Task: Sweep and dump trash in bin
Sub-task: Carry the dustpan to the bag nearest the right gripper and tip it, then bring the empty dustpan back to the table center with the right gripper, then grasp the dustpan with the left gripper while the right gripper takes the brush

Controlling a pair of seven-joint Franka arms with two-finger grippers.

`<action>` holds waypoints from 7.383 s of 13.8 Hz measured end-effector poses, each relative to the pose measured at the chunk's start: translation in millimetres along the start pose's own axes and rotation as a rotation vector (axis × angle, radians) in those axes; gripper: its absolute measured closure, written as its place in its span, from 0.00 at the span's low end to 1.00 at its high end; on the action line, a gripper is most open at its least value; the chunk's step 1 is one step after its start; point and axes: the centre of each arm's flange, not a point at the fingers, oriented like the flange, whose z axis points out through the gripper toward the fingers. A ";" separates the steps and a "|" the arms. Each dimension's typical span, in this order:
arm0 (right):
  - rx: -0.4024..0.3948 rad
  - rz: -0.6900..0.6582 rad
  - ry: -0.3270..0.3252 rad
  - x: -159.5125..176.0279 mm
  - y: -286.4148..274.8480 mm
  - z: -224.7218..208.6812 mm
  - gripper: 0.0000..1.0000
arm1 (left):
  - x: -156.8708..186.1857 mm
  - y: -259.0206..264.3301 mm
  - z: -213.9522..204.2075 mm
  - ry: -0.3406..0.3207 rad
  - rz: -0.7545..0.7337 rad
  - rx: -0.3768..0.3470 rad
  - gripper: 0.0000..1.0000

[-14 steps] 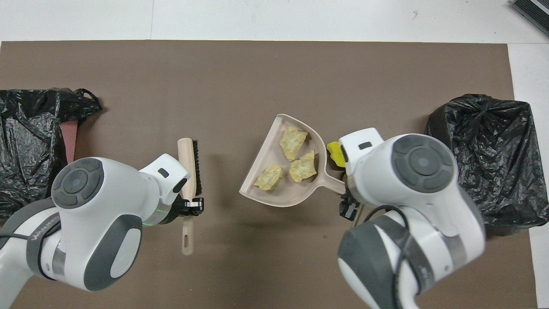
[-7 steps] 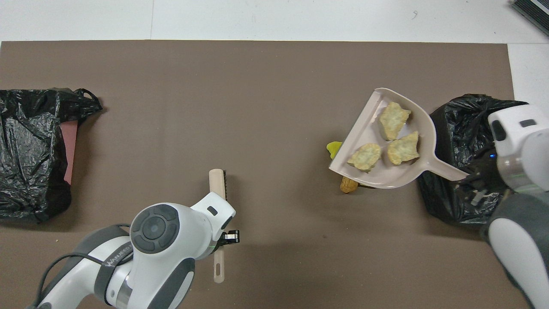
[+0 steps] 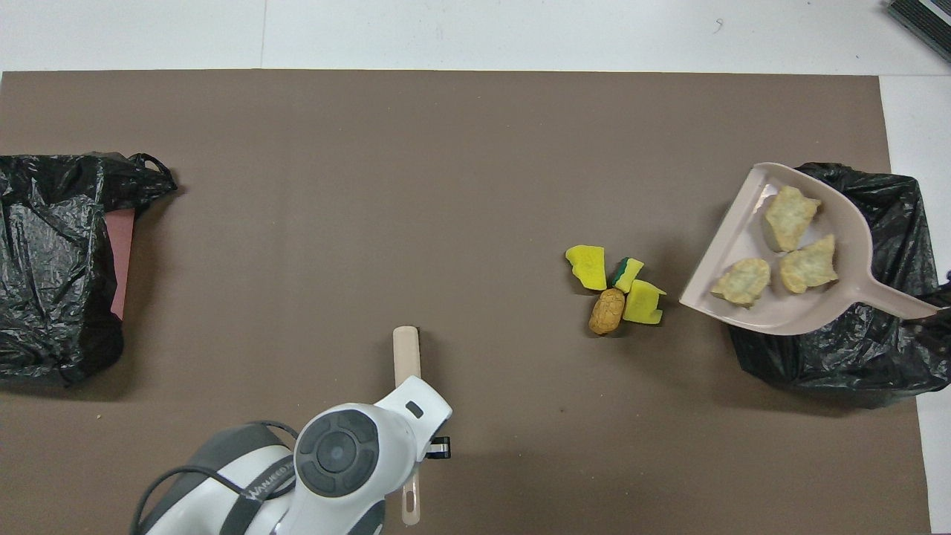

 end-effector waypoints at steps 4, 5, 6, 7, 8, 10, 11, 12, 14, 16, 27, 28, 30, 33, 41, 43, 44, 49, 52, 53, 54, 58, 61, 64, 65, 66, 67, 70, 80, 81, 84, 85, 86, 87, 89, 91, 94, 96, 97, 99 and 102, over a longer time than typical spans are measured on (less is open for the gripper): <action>-0.064 -0.165 -0.187 -26.9 9.5 -1.2 0.68 | 0.5 0.3 -2.5 0.007 -0.018 -0.010 0.55; -0.072 -0.219 -0.231 -24.2 10.4 -2.8 0.68 | 6.1 -1.1 -6.8 0.012 -0.030 -0.019 0.44; -0.076 -0.269 -0.267 -19.7 10.8 -3.9 0.68 | 15.4 -4.4 -13.2 0.020 -0.045 -0.030 0.31; -0.080 -0.310 -0.293 -13.5 11.0 -4.2 0.68 | 29.4 -10.9 -22.2 0.030 -0.055 -0.044 0.21; -0.087 -0.342 -0.317 -7.6 11.2 -4.2 0.68 | 46.4 -20.6 -33.3 0.041 -0.054 -0.058 0.10; -0.107 -0.406 -0.372 2.5 11.8 -6.0 0.68 | 81.0 -44.9 -57.2 0.064 -0.058 -0.085 0.00; -0.115 -0.429 -0.392 8.2 11.7 -8.1 0.68 | 95.8 -57.0 -68.2 0.081 -0.057 -0.096 0.00; -0.122 -0.442 -0.404 12.6 11.5 -9.9 0.68 | 108.3 -68.7 -77.6 0.099 -0.046 -0.095 0.00; -0.128 -0.454 -0.431 13.1 12.1 -12.0 0.68 | 130.5 -92.5 -96.8 0.133 -0.015 -0.075 0.00; -0.119 -0.437 -0.444 7.6 11.9 -21.1 0.68 | 154.4 -120.5 -124.2 0.138 0.031 -0.067 0.00; -0.061 0.280 -0.021 185.9 -74.6 -116.4 0.68 | 224.8 -291.9 -266.7 0.155 0.107 -0.071 0.00; -0.027 0.371 0.018 217.7 -87.9 -113.9 0.68 | 227.7 -295.1 -278.6 0.156 0.102 -0.071 0.00; 0.004 0.524 0.070 284.2 -111.1 -103.6 0.68 | 235.8 -303.4 -301.0 0.163 0.091 -0.066 0.00; 0.051 0.747 0.127 390.2 -148.7 -68.1 0.68 | 250.7 -312.9 -323.4 0.157 0.069 -0.046 0.00; 0.288 1.093 0.208 584.4 -217.0 -18.4 0.68 | 264.3 -305.7 -333.4 0.151 0.051 0.004 0.00; 0.287 1.087 0.220 616.0 -238.0 -18.5 0.68 | 264.0 -303.7 -333.1 0.149 0.054 0.006 0.00; 0.287 1.079 0.221 623.4 -242.4 -15.7 0.68 | 263.8 -303.6 -332.8 0.146 0.055 0.007 0.00; 0.312 1.083 0.283 635.7 -238.4 -10.2 0.68 | 262.7 -303.9 -330.7 0.132 0.054 0.008 0.00; 0.311 1.081 0.274 636.4 -239.7 -4.7 0.65 | 261.6 -303.9 -327.8 0.119 0.055 0.008 0.00; 0.311 1.080 0.271 636.6 -240.9 -3.3 0.53 | 260.4 -303.7 -325.8 0.113 0.055 0.008 0.00; 0.310 1.078 0.269 636.8 -242.0 -2.2 0.44 | 259.2 -303.8 -324.0 0.109 0.054 0.008 0.00; 0.290 1.065 0.257 626.7 -248.8 -15.1 0.19 | 255.2 -303.6 -321.3 0.102 0.054 0.008 0.00; 0.271 1.048 0.241 593.3 -279.7 -39.1 0.00 | 256.2 -278.9 -311.8 0.095 0.077 0.012 0.00; 0.297 1.025 0.196 557.5 -335.5 -50.0 0.00 | 261.2 -229.8 -289.1 0.098 0.081 0.016 0.00; 0.307 1.011 0.172 548.3 -358.6 -47.0 0.00 | 263.4 -210.1 -278.5 0.097 0.071 0.017 0.00; 0.316 0.998 0.147 540.2 -379.8 -42.2 0.00 | 265.3 -190.1 -268.2 0.097 0.067 0.018 0.00; 0.325 0.985 0.124 532.6 -400.2 -36.7 0.00 | 267.1 -170.9 -257.9 0.098 0.064 0.018 0.00; 0.322 0.940 0.086 517.8 -453.1 -12.5 0.00 | 268.5 -123.5 -230.5 0.102 0.047 0.019 0.00; 0.320 0.933 0.109 513.2 -489.0 34.9 0.21 | 254.3 -26.7 -107.6 0.118 0.094 0.019 0.00; 0.321 0.933 0.109 513.3 -489.5 34.8 0.34 | 251.8 -22.3 -102.5 0.126 0.083 0.014 0.00; 0.347 0.946 0.116 515.1 -490.7 33.4 0.67 | 241.5 -6.2 -86.1 0.137 0.081 0.009 0.00; 0.352 0.949 0.116 515.6 -490.6 33.5 0.74 | 239.0 -2.0 -82.5 0.135 0.071 0.008 0.00; 0.355 0.951 0.117 516.1 -490.4 33.3 0.74 | 238.1 -0.3 -81.0 0.134 0.057 0.007 0.00; 0.356 0.951 0.117 516.8 -490.0 32.9 0.74 | 238.3 -0.3 -80.8 0.134 0.047 0.005 0.00; 0.357 0.954 0.118 517.2 -488.2 32.4 0.74 | 240.4 -1.4 -77.0 0.131 0.037 0.006 0.00; 0.350 0.957 0.103 515.5 -485.7 32.2 0.74 | 244.3 -0.4 -63.0 0.121 0.027 0.012 0.05; 0.320 0.960 0.066 498.7 -465.5 20.7 0.74 | 250.8 4.7 -61.4 0.125 0.026 0.008 0.48; 0.298 0.959 0.044 475.6 -437.6 4.4 0.74 | 257.5 8.0 -72.0 0.144 0.025 -0.003 0.68; 0.289 0.969 0.034 462.6 -422.6 -2.9 0.74 | 260.6 8.3 -76.7 0.152 0.022 -0.007 0.68; 0.277 1.025 0.011 435.9 -386.3 -10.5 0.74 | 264.9 7.4 -85.3 0.164 0.017 -0.014 0.68; 0.238 1.079 -0.009 400.9 -327.3 -4.4 0.74 | 265.0 1.1 -96.7 0.148 0.008 -0.003 0.68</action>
